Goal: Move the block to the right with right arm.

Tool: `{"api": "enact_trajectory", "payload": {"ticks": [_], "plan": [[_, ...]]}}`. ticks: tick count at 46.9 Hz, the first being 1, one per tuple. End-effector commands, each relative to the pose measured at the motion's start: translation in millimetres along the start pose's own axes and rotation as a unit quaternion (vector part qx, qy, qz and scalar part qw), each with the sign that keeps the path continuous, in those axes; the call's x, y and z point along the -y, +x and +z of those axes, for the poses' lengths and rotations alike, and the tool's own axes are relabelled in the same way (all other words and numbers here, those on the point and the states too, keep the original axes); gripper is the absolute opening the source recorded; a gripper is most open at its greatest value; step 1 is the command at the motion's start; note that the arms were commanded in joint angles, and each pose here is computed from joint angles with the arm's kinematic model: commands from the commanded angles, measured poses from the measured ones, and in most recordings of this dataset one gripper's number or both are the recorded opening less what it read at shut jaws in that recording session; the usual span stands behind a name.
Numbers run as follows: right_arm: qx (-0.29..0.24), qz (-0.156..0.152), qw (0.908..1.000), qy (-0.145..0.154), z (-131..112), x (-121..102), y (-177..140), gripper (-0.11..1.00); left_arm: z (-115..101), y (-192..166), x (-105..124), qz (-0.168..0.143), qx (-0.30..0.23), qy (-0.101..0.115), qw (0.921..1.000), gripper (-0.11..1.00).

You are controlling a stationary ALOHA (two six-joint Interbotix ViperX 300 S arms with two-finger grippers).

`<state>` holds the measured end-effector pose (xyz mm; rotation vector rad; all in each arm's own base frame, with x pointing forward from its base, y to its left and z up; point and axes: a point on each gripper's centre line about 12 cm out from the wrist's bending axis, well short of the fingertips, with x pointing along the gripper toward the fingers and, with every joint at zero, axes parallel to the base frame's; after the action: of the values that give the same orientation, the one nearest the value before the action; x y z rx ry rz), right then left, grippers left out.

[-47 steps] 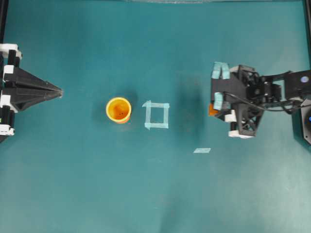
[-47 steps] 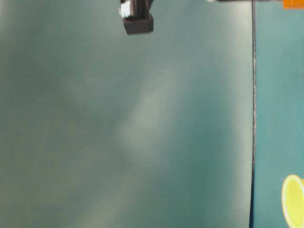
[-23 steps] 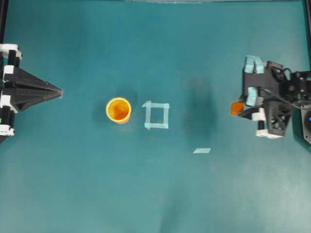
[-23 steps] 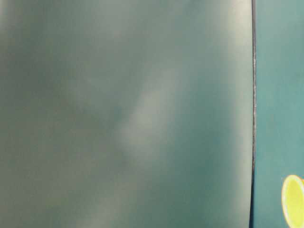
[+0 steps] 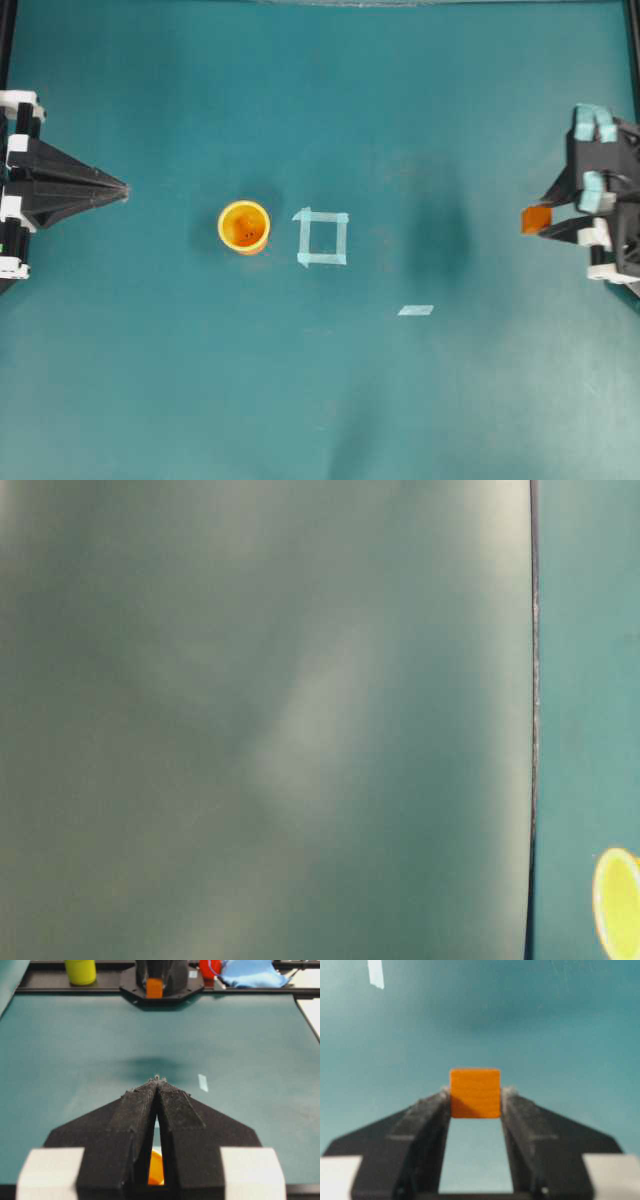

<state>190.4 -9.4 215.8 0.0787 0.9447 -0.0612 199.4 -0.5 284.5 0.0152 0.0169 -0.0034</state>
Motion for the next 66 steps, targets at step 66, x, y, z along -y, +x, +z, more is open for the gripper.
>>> {"api": "enact_trajectory", "payload": {"ticks": [66], "plan": [[-0.027, 0.013, 0.9992, 0.025, -63, -2, -81, 0.40, 10, 3, 0, 0.000, 0.012, 0.002, 0.9999, 0.00]]}}
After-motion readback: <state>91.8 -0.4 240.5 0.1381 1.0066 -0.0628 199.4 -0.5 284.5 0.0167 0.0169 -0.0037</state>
